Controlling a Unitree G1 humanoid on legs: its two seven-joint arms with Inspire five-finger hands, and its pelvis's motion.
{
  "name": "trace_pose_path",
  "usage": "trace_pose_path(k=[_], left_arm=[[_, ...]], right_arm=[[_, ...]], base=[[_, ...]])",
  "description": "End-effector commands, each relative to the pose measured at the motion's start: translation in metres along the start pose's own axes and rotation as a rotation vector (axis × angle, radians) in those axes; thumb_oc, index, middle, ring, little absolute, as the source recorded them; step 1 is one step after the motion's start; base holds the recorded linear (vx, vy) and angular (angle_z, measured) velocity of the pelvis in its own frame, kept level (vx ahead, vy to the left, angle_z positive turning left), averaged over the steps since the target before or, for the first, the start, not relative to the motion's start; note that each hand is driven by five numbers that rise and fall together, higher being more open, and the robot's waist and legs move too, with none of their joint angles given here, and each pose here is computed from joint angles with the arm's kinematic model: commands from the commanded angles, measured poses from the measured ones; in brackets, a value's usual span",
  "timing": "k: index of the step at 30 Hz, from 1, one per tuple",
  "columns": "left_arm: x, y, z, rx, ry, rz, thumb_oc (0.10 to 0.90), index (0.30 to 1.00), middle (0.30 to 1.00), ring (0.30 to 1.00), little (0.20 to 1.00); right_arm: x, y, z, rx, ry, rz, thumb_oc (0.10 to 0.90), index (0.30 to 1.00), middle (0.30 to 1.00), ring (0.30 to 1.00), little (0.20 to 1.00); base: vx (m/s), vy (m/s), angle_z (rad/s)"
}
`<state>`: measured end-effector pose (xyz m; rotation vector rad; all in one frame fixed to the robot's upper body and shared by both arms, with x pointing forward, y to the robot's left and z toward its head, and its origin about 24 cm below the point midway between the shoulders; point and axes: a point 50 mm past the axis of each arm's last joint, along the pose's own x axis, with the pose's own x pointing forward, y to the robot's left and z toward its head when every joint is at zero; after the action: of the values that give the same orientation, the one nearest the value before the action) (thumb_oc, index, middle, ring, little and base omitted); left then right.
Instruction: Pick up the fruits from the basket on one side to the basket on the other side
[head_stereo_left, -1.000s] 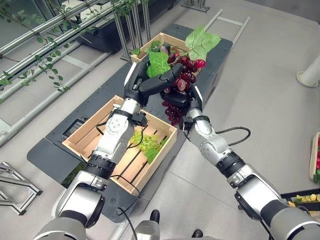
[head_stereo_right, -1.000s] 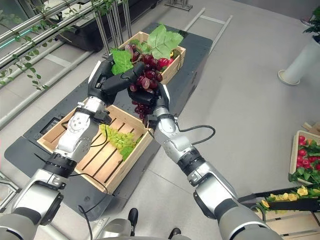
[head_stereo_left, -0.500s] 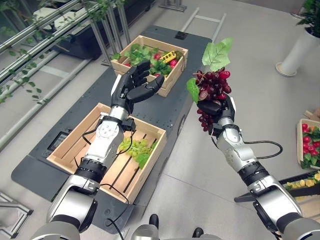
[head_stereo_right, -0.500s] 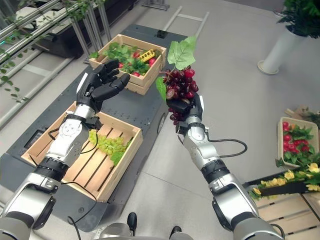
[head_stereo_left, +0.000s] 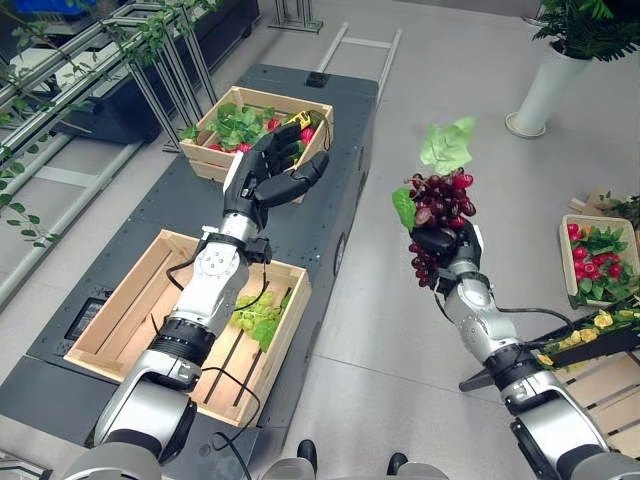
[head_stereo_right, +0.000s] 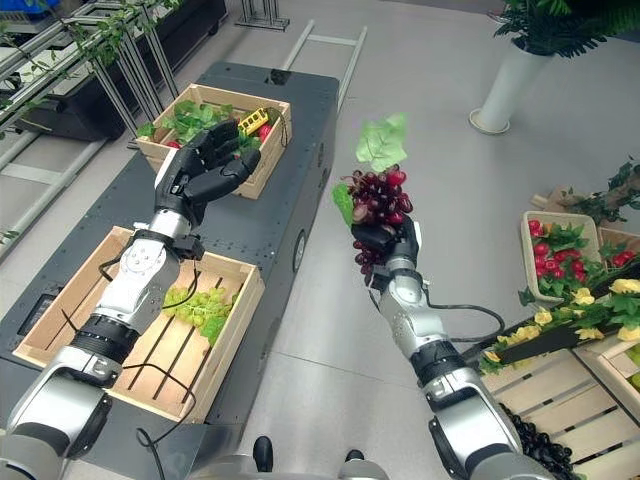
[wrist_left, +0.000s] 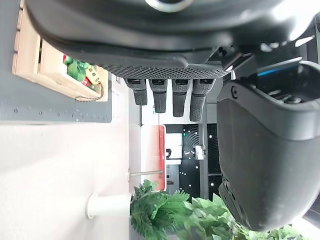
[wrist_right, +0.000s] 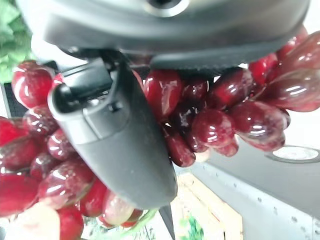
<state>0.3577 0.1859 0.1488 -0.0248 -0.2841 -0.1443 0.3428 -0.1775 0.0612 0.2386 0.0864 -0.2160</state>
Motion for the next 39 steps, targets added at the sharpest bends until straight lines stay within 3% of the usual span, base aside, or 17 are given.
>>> trace_pose_path(k=[1, 10, 19, 33, 39], left_arm=[[-0.003, -0.004, -0.009, -0.118, -0.066, 0.013, 0.800, 0.900, 0.900, 0.900, 0.900], [-0.062, -0.032, -0.083, -0.339, 0.184, 0.134, 0.800, 0.900, 0.900, 0.900, 0.900], [-0.106, -0.036, -0.110, -0.412, 0.300, 0.164, 0.800, 0.900, 0.900, 0.900, 0.900], [-0.110, -0.049, -0.109, -0.514, 0.254, 0.123, 0.800, 0.900, 0.900, 0.900, 0.900], [-0.086, -0.062, -0.090, -0.505, 0.163, 0.074, 0.800, 0.900, 0.900, 0.900, 0.900]], right_arm=[[0.003, -0.006, 0.027, 0.027, -0.215, 0.043, 0.400, 0.300, 0.300, 0.300, 0.300], [-0.028, -0.026, -0.019, -0.001, -0.130, 0.050, 0.400, 0.300, 0.300, 0.300, 0.300], [-0.063, -0.044, -0.056, -0.007, -0.023, 0.067, 0.400, 0.300, 0.300, 0.300, 0.300], [-0.087, -0.067, -0.091, -0.022, 0.120, -0.009, 0.400, 0.300, 0.300, 0.300, 0.300], [-0.075, -0.076, -0.074, 0.002, 0.040, -0.062, 0.400, 0.300, 0.300, 0.300, 0.300]], base=[[0.03, 0.017, -0.13], [0.02, 0.009, -0.23], [0.00, 0.011, -0.26], [0.01, 0.032, -0.19], [-0.13, -0.019, -0.20]])
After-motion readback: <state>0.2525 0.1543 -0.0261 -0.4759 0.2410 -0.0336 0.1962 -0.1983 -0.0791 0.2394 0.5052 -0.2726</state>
